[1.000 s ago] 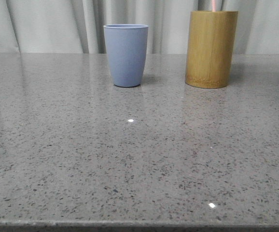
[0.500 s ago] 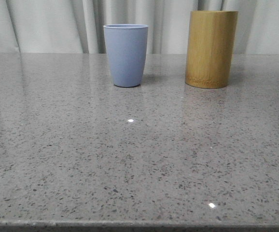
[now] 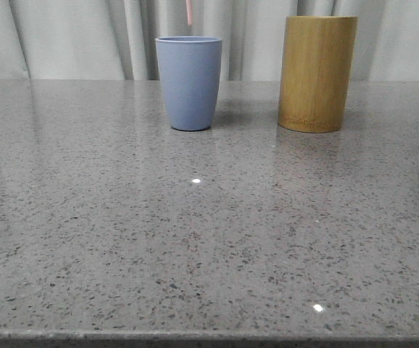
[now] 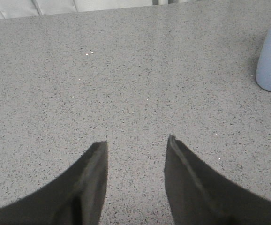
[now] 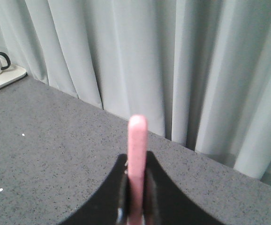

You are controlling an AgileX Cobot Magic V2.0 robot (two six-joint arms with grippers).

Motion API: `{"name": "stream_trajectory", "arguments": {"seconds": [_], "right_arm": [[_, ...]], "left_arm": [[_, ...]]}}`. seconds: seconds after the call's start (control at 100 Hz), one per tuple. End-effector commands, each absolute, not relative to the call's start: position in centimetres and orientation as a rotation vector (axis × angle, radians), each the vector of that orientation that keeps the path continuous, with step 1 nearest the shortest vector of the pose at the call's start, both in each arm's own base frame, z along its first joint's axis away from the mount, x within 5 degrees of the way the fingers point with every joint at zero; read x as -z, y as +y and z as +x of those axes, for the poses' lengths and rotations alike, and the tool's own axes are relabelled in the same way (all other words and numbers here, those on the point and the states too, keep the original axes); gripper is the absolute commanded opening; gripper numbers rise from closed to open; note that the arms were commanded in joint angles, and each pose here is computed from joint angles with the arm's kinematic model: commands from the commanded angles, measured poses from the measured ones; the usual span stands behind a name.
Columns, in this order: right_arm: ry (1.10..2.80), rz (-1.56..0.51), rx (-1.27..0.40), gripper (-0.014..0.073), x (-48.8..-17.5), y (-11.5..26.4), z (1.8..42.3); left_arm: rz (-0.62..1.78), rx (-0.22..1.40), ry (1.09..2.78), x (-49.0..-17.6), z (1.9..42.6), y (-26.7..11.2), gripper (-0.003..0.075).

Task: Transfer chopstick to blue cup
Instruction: 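Carry the chopstick over the blue cup and lower it inside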

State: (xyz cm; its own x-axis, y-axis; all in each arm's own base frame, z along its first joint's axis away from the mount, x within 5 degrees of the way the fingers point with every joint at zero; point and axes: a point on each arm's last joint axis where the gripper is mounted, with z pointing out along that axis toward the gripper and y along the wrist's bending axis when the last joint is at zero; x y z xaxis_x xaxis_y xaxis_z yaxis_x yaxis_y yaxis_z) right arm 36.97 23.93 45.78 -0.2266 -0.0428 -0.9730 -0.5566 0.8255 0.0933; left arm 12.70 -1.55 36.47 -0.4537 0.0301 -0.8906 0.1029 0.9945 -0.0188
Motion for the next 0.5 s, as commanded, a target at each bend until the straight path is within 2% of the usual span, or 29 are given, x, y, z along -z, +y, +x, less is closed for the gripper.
{"name": "stream_trajectory", "arguments": {"seconds": [0.0,0.27,0.49], "right_arm": [[1.615,-0.428,-0.519,-0.0106,-48.6,23.0,36.1],[1.681,-0.435,-0.499,-0.0106,-44.8,23.7,37.6],[1.682,-0.429,-0.496,-0.0085,-43.3,23.9,38.1]], "left_arm": [[0.083,0.096,1.949,-37.9,12.7,-1.6,0.0282],[0.083,0.096,1.954,-37.8,12.7,-1.6,0.0282],[0.083,0.096,1.954,-37.8,12.7,-1.6,0.0282]]}}
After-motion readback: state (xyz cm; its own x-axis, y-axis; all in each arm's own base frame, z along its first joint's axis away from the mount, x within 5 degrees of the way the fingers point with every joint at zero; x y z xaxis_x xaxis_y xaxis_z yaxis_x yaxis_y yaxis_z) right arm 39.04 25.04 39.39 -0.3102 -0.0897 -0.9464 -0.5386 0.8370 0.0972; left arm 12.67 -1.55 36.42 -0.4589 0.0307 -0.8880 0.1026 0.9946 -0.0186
